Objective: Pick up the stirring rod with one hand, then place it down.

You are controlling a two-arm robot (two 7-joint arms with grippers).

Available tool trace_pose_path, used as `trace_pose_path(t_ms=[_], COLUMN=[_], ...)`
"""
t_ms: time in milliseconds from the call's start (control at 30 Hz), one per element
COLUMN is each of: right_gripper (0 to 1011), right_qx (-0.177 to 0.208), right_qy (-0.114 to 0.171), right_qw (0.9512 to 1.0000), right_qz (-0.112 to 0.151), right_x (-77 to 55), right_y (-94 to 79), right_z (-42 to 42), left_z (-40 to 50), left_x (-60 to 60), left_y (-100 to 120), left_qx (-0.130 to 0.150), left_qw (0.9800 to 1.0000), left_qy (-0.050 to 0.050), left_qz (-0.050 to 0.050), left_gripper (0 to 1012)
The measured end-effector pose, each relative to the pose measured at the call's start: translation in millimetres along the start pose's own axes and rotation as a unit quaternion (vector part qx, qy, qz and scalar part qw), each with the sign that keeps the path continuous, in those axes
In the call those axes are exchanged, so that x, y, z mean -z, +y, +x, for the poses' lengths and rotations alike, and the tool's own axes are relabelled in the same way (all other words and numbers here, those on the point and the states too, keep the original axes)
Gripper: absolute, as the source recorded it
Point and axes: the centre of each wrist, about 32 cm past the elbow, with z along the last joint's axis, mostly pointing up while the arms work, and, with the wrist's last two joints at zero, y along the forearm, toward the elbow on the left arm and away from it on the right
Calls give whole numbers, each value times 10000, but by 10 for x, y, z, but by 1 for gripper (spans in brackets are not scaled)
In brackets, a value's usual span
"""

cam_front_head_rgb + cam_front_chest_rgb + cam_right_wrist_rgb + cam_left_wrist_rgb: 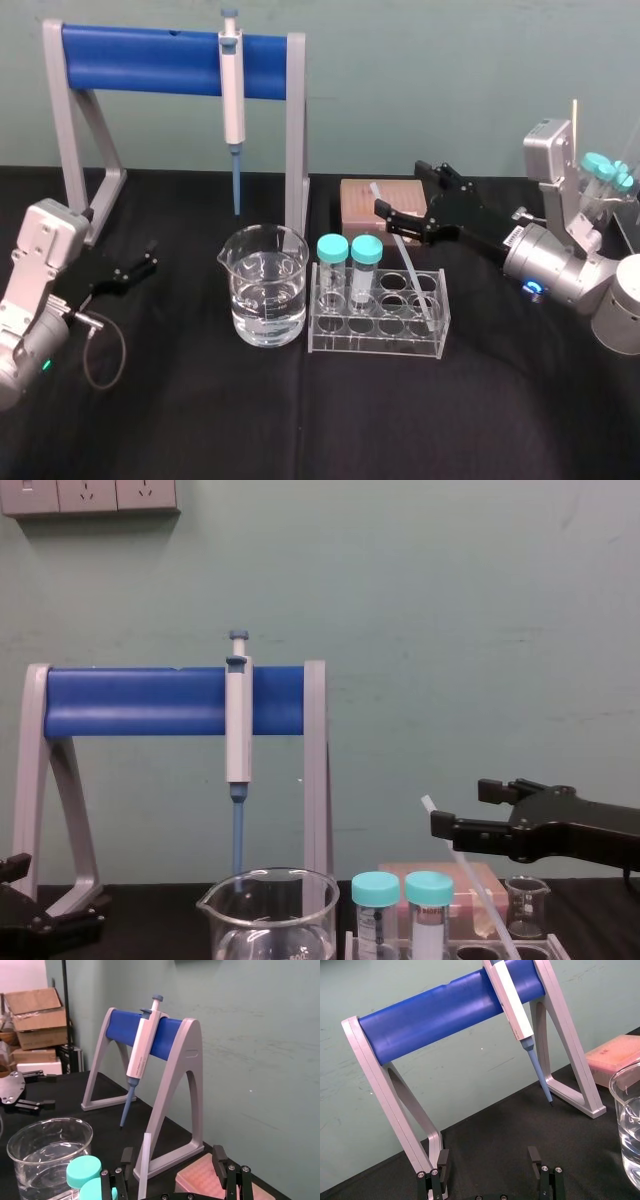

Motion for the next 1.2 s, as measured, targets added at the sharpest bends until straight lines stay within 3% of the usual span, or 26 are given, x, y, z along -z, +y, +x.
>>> trace_pose_path(t_ms=[467,1200], right_gripper=[1003,1003], right_qx=[-305,-287], right_qy=[250,397], right_qw=[9992,9986], right_qz=[-74,-215], right_x=[59,72], right_y=[105,117], right_z=[38,38], left_z=[0,0], left_x=[0,0], left_y=[0,0], left_qx=[0,0], left_qw=[10000,10000], left_qy=[0,0], left_qz=[0,0], left_gripper=[1000,1000])
